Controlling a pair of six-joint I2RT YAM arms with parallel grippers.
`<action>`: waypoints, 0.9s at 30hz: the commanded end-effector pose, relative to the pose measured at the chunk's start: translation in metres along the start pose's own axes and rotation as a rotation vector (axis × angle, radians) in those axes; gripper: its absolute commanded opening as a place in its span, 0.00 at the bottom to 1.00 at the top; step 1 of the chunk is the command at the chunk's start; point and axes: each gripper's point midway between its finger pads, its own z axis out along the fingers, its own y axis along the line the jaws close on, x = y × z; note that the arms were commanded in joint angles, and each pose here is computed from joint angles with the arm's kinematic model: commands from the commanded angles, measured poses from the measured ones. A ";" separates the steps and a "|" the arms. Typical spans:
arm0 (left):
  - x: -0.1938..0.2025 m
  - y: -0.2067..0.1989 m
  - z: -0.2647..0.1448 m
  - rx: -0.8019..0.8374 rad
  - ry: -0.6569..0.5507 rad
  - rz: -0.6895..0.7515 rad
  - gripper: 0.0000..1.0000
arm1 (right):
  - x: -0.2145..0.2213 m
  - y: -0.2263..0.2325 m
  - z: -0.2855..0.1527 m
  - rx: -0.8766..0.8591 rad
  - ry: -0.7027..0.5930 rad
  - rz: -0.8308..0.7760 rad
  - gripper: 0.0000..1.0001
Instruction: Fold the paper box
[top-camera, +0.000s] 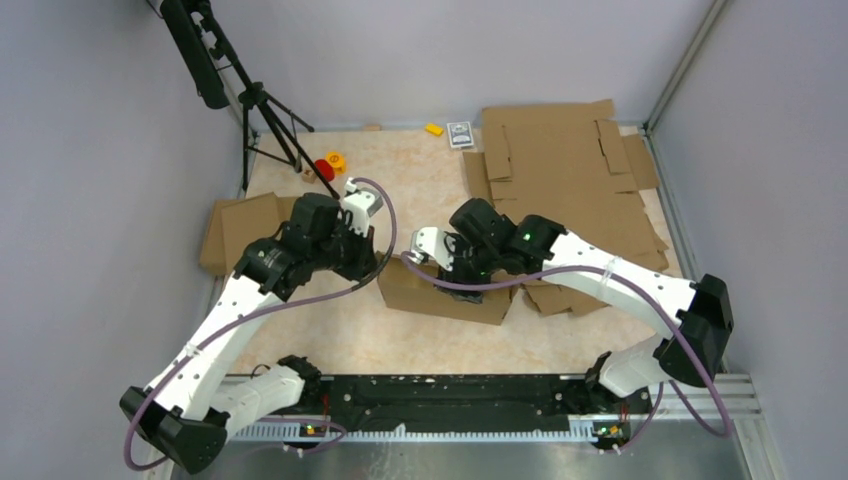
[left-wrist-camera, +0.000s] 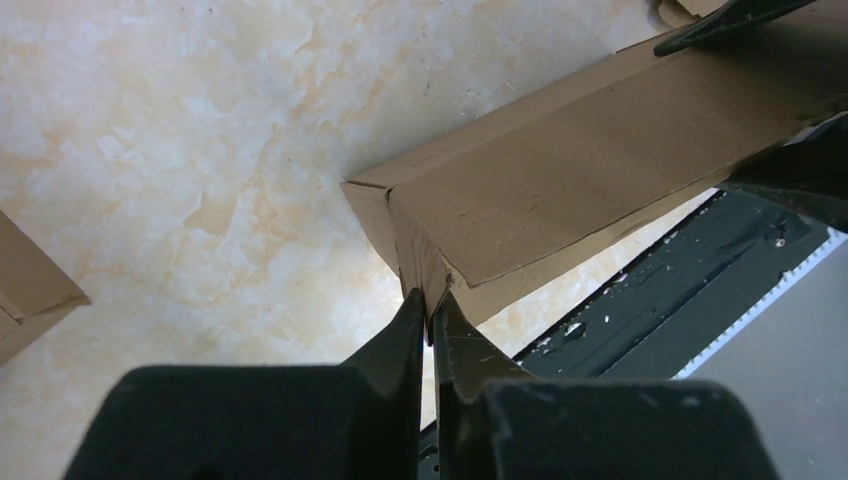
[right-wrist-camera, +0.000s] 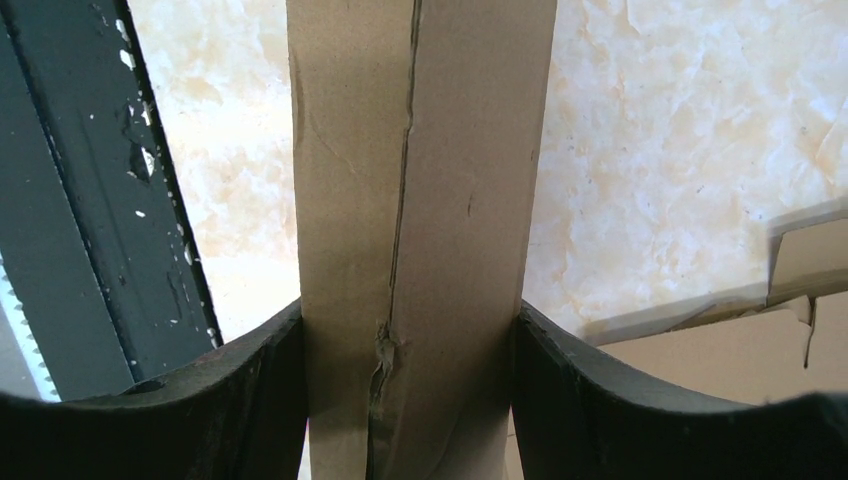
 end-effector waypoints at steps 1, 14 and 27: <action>-0.024 -0.010 -0.010 0.019 -0.048 -0.070 0.04 | -0.005 -0.002 0.000 0.035 -0.001 -0.017 0.59; -0.024 -0.010 -0.007 -0.002 0.058 -0.148 0.00 | -0.005 0.000 0.004 0.038 -0.007 -0.034 0.58; -0.031 -0.018 -0.014 0.011 0.148 -0.219 0.00 | -0.001 0.001 0.007 0.049 0.010 -0.044 0.58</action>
